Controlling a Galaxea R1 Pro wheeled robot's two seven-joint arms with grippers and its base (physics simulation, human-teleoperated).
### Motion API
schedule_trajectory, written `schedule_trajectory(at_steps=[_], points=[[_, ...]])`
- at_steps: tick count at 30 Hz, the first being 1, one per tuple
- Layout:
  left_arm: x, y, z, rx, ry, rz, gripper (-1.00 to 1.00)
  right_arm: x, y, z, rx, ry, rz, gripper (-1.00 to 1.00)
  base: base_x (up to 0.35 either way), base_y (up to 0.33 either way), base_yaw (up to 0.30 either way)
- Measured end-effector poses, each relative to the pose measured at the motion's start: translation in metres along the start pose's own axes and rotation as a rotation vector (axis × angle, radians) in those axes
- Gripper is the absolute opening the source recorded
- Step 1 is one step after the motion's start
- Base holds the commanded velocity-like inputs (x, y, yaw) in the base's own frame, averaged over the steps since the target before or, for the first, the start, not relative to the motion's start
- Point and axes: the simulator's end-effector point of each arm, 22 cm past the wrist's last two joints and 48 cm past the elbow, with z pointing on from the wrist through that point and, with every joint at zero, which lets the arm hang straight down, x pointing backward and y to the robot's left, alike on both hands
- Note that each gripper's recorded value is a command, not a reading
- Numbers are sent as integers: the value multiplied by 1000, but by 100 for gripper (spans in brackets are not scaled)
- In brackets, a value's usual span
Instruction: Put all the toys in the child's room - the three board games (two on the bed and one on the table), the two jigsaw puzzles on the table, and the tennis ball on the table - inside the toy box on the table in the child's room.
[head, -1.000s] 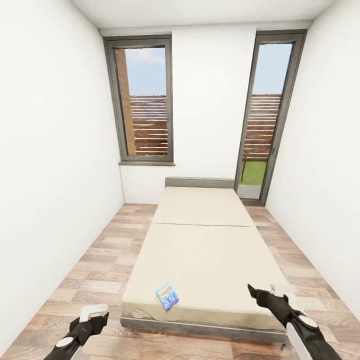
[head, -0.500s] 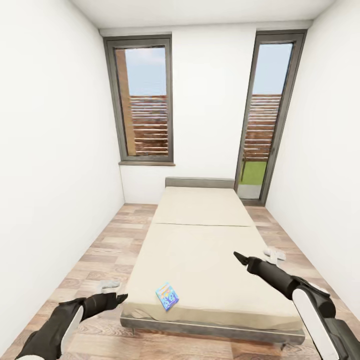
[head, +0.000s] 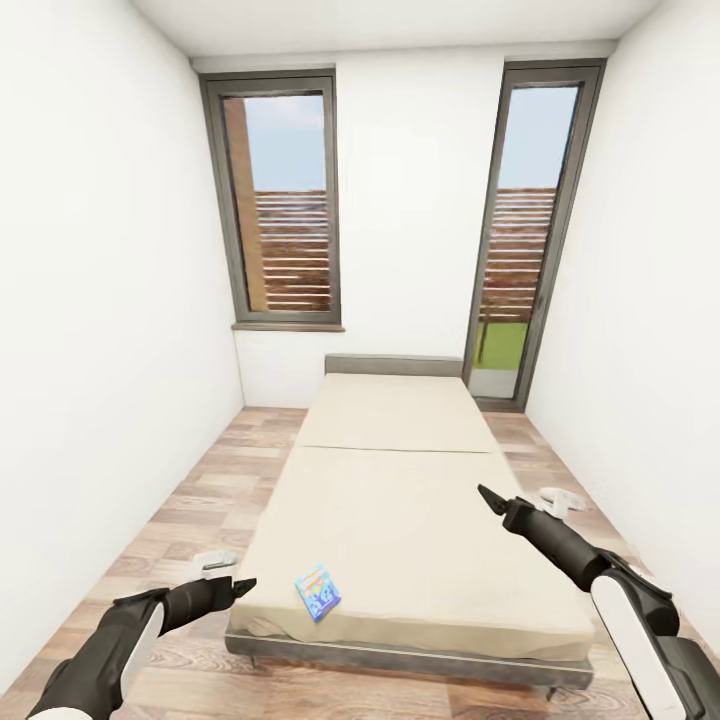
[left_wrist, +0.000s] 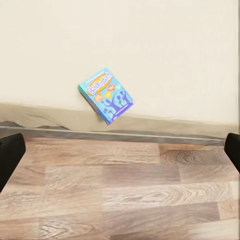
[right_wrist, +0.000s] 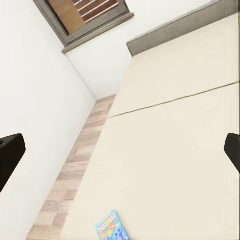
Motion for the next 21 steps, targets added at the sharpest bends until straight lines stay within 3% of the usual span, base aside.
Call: schedule_trajectory(at_steps=[5, 12, 18, 21], points=[[1, 0, 0, -1, 1, -1, 100, -2, -2, -1, 2, -7, 4, 100, 0, -267, 0], [0, -2, -1, 17, -1, -20, 100, -2, -1, 0, 2, -8, 7, 100, 0, -67, 0], [-12, -23, -10, 164, -45, -117, 100, -2, 0, 0, -2, -8, 10, 100, 0, -10, 0], [-12, -39, -19, 270, -30, -188, 100, -3, 5, 0, -22, -12, 27, 100, 0, -2, 0]])
